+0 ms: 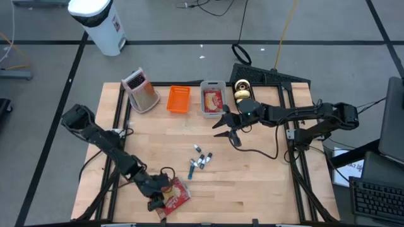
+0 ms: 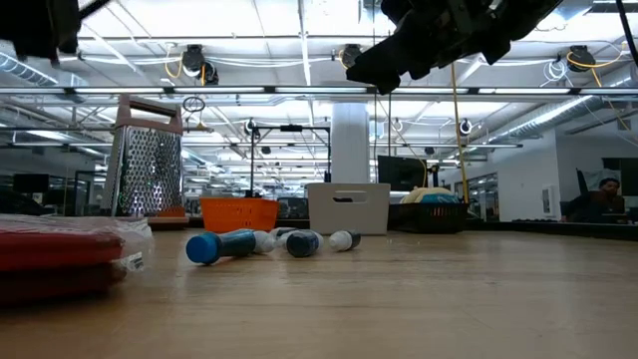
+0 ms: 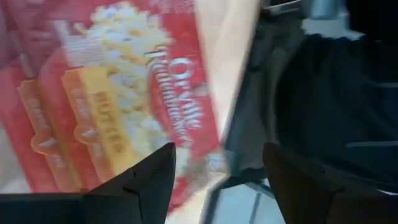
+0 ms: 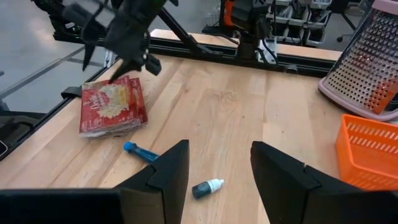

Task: Pick & Place Food Item
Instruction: Put the red popcorn package into the gray bin

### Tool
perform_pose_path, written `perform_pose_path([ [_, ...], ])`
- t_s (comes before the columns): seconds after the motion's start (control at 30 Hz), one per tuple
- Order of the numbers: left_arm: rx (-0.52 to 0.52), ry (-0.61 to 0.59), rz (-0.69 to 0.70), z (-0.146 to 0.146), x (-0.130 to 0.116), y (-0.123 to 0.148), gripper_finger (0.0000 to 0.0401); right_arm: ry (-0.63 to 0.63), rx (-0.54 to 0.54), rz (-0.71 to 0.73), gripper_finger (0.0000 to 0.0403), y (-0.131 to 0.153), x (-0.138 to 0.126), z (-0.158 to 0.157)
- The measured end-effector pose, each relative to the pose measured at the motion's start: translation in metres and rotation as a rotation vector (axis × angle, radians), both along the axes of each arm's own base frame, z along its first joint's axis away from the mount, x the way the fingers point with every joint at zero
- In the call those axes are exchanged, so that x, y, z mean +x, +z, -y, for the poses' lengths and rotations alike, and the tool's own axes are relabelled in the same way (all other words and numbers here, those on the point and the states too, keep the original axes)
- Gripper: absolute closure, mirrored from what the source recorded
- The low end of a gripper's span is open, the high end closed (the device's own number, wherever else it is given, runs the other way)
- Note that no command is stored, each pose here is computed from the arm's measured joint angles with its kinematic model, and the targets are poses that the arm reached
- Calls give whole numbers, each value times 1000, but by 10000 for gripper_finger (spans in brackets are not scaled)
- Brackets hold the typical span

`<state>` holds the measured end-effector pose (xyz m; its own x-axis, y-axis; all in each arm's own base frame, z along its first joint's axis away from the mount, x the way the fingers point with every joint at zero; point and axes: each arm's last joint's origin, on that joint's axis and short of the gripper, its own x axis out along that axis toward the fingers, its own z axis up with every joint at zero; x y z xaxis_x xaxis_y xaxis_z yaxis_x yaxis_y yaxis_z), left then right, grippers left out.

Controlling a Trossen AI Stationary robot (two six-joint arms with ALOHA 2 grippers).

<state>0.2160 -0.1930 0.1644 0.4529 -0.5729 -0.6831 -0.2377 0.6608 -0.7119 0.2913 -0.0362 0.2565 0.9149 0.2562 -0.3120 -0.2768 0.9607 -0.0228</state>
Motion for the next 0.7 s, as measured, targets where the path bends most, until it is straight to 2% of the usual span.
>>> perform_pose_path([
  [0.07,30,-5,-21,1,1,-9,160,0,0,-1,243,0,0,0],
  [0.3,11,-99,-120,2,11,-38,161,1,1,-8,243,-1,0,0],
  [0.53,74,-43,-257,-6,6,-45,161,3,0,-8,247,-1,0,0],
  [0.7,81,-45,-260,-7,5,-45,161,3,-1,-8,247,-1,0,0],
])
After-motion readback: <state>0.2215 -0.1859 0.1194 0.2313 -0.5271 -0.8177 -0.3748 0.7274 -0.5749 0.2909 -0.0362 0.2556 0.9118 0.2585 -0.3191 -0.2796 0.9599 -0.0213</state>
